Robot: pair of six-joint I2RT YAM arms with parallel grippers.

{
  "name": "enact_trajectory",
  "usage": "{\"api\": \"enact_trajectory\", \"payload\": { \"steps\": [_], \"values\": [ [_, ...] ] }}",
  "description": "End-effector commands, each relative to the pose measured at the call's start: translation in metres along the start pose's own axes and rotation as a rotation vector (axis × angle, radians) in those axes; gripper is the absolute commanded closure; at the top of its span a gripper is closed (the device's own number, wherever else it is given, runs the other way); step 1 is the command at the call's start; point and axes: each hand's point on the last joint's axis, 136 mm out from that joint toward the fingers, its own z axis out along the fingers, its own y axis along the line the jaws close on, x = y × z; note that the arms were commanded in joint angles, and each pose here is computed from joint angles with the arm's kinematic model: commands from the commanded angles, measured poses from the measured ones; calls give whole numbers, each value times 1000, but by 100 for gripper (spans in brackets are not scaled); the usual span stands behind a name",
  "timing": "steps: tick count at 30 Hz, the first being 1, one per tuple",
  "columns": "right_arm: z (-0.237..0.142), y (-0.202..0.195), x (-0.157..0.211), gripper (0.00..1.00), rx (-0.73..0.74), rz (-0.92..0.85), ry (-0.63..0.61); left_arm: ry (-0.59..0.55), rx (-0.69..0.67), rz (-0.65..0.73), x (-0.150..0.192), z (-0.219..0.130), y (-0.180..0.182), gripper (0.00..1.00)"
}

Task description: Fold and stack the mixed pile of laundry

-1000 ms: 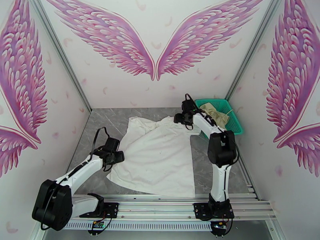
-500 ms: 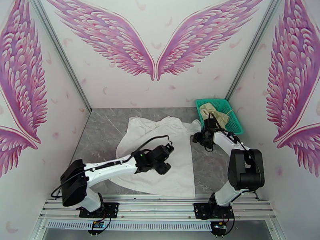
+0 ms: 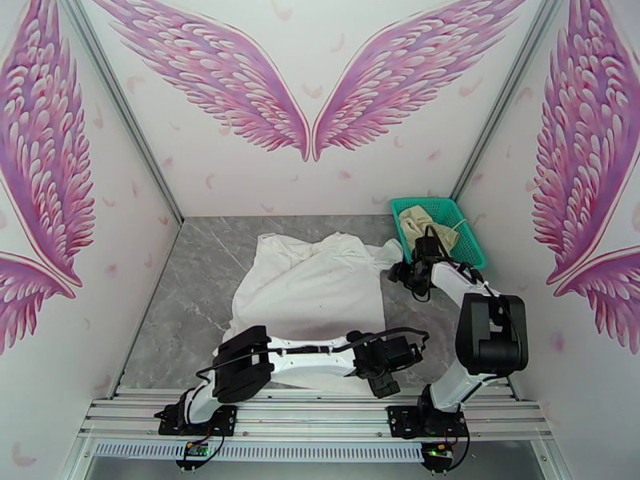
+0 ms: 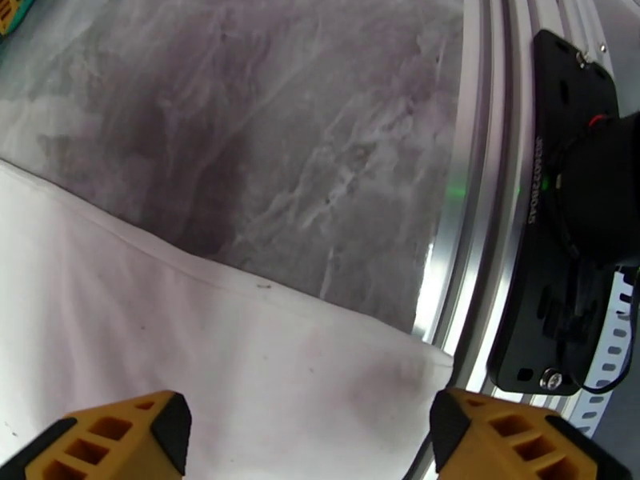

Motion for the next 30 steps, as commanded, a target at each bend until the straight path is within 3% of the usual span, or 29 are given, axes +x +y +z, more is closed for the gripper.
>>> {"api": "enact_trajectory", "payload": {
  "steps": [1, 5, 8, 11, 14, 18, 25, 30],
  "values": [
    [-9, 4, -5, 27, -30, 16, -33, 108, -15, -56, 20, 13, 10, 20],
    [-9, 3, -6, 27, -34, 22, -33, 139, -20, -156, 30, 25, 27, 35],
    [-11, 1, -8, 27, -35, 27, -39, 163, 3, -201, 39, 33, 32, 56],
    [-9, 3, -8, 28, -46, 31, -34, 141, 5, -234, 42, 32, 39, 84],
    [0, 11, -3, 28, -94, 50, -6, 64, -3, -260, 37, 15, 50, 96],
    [16, 23, 5, 26, -120, 62, 26, -27, -6, -279, 39, -11, 64, 100],
    [41, 58, 4, 22, -153, 112, 23, -34, -61, -298, 83, -40, 88, 100],
    [64, 52, -7, 22, -112, 224, -24, -76, -103, -347, 107, -66, 106, 100]
  ]
}}
